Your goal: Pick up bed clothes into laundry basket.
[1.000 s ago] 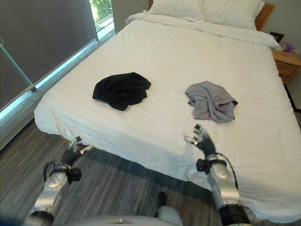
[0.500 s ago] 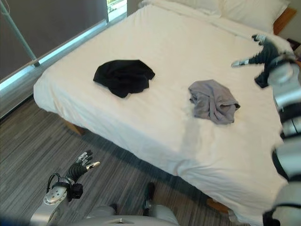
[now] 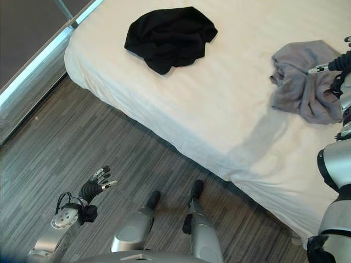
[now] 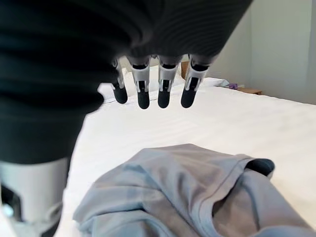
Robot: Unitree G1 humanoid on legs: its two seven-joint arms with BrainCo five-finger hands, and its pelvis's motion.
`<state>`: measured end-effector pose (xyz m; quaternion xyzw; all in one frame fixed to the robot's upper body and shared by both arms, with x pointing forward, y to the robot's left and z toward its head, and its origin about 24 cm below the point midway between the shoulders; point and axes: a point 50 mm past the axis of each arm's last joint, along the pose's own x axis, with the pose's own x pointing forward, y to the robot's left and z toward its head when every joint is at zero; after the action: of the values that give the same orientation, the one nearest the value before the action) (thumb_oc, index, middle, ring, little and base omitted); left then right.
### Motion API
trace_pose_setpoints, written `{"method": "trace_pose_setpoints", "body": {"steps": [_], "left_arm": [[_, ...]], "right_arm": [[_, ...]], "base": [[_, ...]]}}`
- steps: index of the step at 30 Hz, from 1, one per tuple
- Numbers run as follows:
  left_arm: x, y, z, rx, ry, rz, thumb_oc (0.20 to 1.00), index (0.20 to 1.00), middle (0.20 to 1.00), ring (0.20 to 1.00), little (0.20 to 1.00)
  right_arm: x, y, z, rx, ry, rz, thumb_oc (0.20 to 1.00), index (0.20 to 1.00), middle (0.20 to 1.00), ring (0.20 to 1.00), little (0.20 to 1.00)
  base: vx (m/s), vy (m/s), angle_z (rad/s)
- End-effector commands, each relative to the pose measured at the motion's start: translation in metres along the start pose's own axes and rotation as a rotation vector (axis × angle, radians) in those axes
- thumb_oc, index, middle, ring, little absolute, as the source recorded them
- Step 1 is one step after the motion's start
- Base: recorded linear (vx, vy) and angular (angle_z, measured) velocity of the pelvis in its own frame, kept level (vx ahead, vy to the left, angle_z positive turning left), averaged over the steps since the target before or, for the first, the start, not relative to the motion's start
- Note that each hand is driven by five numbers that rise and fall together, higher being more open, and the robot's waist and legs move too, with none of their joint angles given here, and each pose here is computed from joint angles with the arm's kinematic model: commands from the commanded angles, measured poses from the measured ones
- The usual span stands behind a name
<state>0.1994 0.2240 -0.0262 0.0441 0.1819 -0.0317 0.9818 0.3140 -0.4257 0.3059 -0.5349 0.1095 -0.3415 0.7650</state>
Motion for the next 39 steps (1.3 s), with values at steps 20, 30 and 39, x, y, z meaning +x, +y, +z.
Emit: {"method": "trace_pose_setpoints", "body": {"steps": [20,30,39], "left_arm": [[0.013,-0.007,0.064,-0.059,-0.278,-0.006,1.000,1.000,1.000,1.000,1.000],[0.018,0.016,0.065,-0.122,-0.295,0.144,1.000,1.000,1.000,1.000,1.000],[0.016,0.040,0.066,-0.193,-0.301,0.257,1.000,1.000,1.000,1.000,1.000]], "right_arm": [[0.000,-0.044,0.020,0.139,-0.049,-0.187,0.564,0.564,0.564,0.564,0.564],[-0.055,0.046,0.082,0.639,-0.598,0.035,0.200,0.200,0.200,0.200,0.200],[-0.150,0.126,-0.043,0.939,-0.380,0.192,0.200,0.200,0.200,0.200,0.200]], "base": [[-0.06,-0.027,-0.01],[0.03,0.020,-0.04],[0.14,-0.018,-0.04]]}}
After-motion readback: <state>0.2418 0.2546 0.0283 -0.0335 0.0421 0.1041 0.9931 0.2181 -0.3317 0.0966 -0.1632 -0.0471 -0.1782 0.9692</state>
